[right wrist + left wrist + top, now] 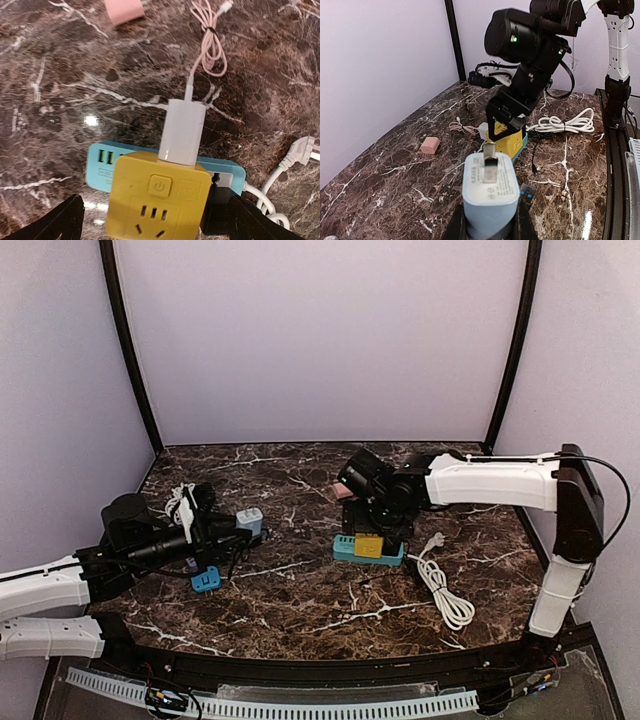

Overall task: Insert the plug
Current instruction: Adjust the socket at the center of the board.

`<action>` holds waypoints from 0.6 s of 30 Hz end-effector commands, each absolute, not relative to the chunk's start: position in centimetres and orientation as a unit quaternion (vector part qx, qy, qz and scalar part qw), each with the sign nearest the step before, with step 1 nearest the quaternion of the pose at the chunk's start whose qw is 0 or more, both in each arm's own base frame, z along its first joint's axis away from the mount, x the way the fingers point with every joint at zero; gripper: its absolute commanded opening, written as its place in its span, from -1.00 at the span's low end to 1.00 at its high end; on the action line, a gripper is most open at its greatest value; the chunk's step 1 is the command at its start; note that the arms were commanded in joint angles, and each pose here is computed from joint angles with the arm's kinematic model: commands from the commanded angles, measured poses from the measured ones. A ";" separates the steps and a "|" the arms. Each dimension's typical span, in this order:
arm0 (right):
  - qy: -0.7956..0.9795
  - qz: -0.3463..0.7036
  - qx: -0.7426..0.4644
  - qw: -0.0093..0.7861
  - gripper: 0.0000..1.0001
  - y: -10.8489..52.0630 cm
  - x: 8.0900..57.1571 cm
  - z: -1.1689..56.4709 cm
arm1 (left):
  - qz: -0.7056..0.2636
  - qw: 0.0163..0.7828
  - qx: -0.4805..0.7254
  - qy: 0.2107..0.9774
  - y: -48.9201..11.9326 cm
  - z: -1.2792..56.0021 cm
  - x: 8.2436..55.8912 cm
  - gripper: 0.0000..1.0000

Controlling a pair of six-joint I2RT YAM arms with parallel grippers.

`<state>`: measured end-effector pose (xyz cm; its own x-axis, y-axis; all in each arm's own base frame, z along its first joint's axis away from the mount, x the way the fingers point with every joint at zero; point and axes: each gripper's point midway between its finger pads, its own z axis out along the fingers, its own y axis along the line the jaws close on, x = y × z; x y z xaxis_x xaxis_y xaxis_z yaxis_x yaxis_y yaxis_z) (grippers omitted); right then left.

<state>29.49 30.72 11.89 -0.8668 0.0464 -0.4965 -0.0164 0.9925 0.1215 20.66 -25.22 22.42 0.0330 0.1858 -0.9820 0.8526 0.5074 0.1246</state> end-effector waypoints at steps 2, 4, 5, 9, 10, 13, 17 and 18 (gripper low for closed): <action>0.967 -0.005 0.055 0.250 0.97 29.4 29.5 10.8 | -0.295 0.610 0.395 0.620 -25.1 23.3 20.5 -0.99; 0.968 -0.007 0.045 0.248 0.92 29.7 29.6 10.2 | -0.299 0.608 0.396 0.619 -25.1 23.2 20.4 -0.99; 0.968 -0.005 0.040 0.247 0.88 30.0 29.7 9.9 | -0.300 0.608 0.396 0.619 -25.1 23.1 20.3 -0.99; 0.972 -0.009 0.009 0.234 0.68 31.2 30.1 8.7 | -0.298 0.611 0.398 0.616 -25.2 23.0 20.5 -0.99; 0.973 -0.012 0.000 0.229 0.61 31.5 30.2 8.2 | -0.296 0.613 0.399 0.614 -25.2 23.1 20.5 -0.99; 0.975 -0.007 -0.016 0.220 0.36 32.5 30.4 7.6 | -0.292 0.617 0.401 0.611 -25.2 23.2 20.6 -0.99; 0.971 0.017 -0.063 0.231 -0.09 35.0 30.7 8.0 | -0.291 0.619 0.403 0.608 -25.3 23.4 20.7 -0.99; 0.966 0.034 -0.093 0.237 -0.16 36.6 30.7 8.2 | -0.290 0.619 0.402 0.609 -25.3 23.3 20.8 -0.99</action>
<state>31.04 32.26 8.29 -0.8898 -0.0357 -0.4549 -0.0254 0.9993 -0.0288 20.71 -25.28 22.46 0.0498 0.1545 -0.9867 0.8514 0.5100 0.1228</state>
